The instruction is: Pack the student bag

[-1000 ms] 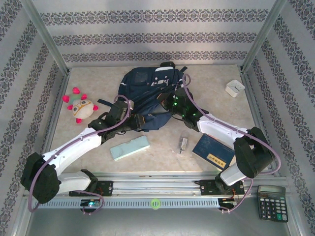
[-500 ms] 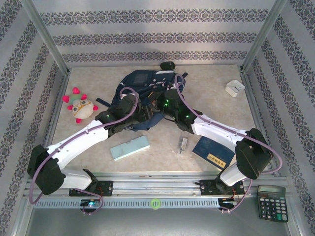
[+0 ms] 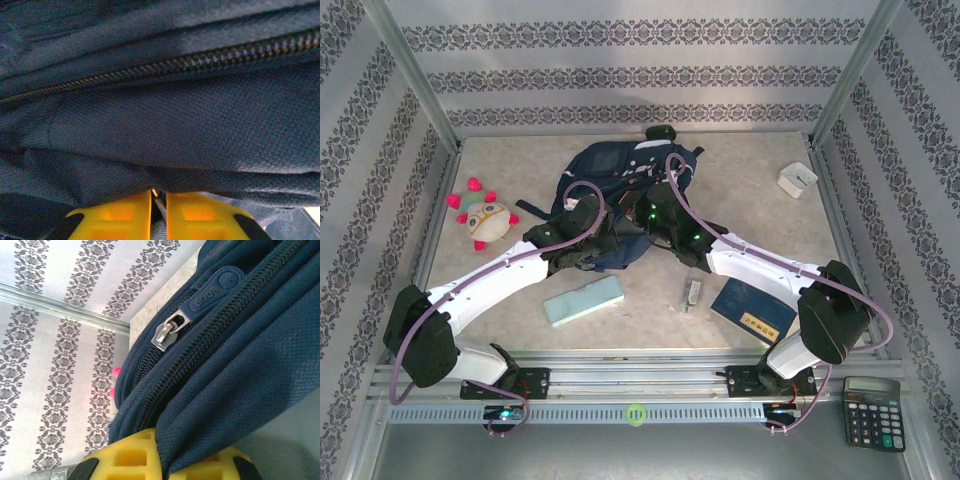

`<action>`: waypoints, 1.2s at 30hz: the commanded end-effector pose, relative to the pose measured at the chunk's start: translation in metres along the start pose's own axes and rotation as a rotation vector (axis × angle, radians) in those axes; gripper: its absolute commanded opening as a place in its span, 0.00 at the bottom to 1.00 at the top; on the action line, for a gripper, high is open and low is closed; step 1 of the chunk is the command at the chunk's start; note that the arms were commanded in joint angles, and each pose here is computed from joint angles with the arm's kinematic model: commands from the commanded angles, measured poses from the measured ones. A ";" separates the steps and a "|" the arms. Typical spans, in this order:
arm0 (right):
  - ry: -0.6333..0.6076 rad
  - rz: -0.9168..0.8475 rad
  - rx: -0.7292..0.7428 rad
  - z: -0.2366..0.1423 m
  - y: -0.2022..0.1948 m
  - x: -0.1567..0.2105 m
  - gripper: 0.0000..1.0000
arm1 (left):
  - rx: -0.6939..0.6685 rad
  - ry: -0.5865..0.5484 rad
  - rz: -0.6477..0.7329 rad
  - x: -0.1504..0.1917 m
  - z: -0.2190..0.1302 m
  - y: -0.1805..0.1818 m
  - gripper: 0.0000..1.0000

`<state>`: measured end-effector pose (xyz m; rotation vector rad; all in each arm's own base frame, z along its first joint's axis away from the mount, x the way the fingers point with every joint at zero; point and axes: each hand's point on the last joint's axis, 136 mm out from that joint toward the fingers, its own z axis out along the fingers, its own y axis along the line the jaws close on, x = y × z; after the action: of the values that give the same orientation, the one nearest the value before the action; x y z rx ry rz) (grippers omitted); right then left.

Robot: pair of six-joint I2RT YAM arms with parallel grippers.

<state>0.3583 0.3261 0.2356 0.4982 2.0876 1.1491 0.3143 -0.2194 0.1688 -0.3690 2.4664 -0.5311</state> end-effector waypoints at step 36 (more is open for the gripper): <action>0.106 -0.013 -0.214 -0.033 0.006 -0.066 0.00 | 0.162 0.173 0.131 0.021 -0.010 0.029 0.00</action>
<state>0.3814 0.2687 0.2228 0.4643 2.1748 1.2515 0.3018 -0.2163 0.1679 -0.1979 2.4863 -0.8013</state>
